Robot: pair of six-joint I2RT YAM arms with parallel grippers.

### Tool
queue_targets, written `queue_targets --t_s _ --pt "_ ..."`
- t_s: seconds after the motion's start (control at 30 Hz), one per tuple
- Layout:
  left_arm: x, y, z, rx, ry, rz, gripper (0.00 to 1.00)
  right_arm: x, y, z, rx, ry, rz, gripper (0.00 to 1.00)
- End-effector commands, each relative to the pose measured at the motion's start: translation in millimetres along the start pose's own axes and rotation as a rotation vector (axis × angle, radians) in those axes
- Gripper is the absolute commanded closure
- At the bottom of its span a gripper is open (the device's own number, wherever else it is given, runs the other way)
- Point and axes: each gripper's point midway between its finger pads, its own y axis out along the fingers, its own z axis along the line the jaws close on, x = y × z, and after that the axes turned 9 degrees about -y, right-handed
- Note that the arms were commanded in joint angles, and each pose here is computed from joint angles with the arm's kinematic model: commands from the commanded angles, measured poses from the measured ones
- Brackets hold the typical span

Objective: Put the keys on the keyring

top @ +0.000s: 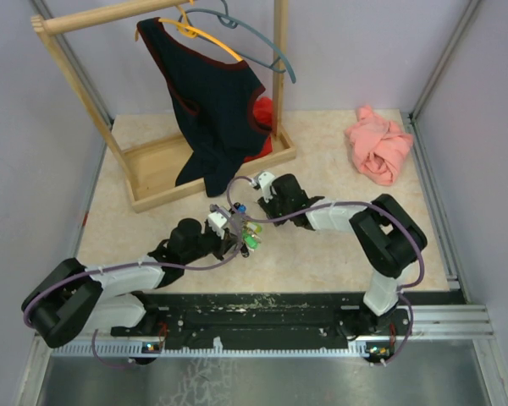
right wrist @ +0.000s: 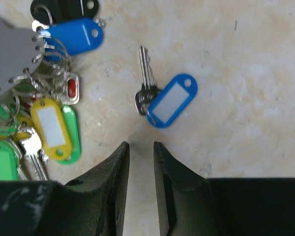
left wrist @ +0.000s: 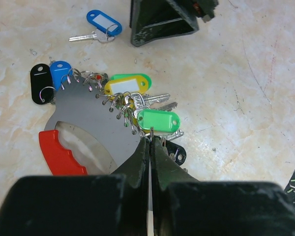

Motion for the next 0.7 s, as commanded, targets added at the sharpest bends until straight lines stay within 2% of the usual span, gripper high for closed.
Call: queue_targets --t_s 0.0,0.4,0.67 --pt "13 2 -5 -0.034 0.027 -0.052 0.99 50 10 -18 -0.007 -0.073 -0.14 0.73" --pt "12 2 -9 -0.062 0.03 -0.049 0.99 55 22 -21 0.007 -0.086 -0.142 0.77" --pt "12 2 -10 -0.065 0.032 -0.048 0.99 54 19 -23 0.005 -0.079 -0.117 0.96"
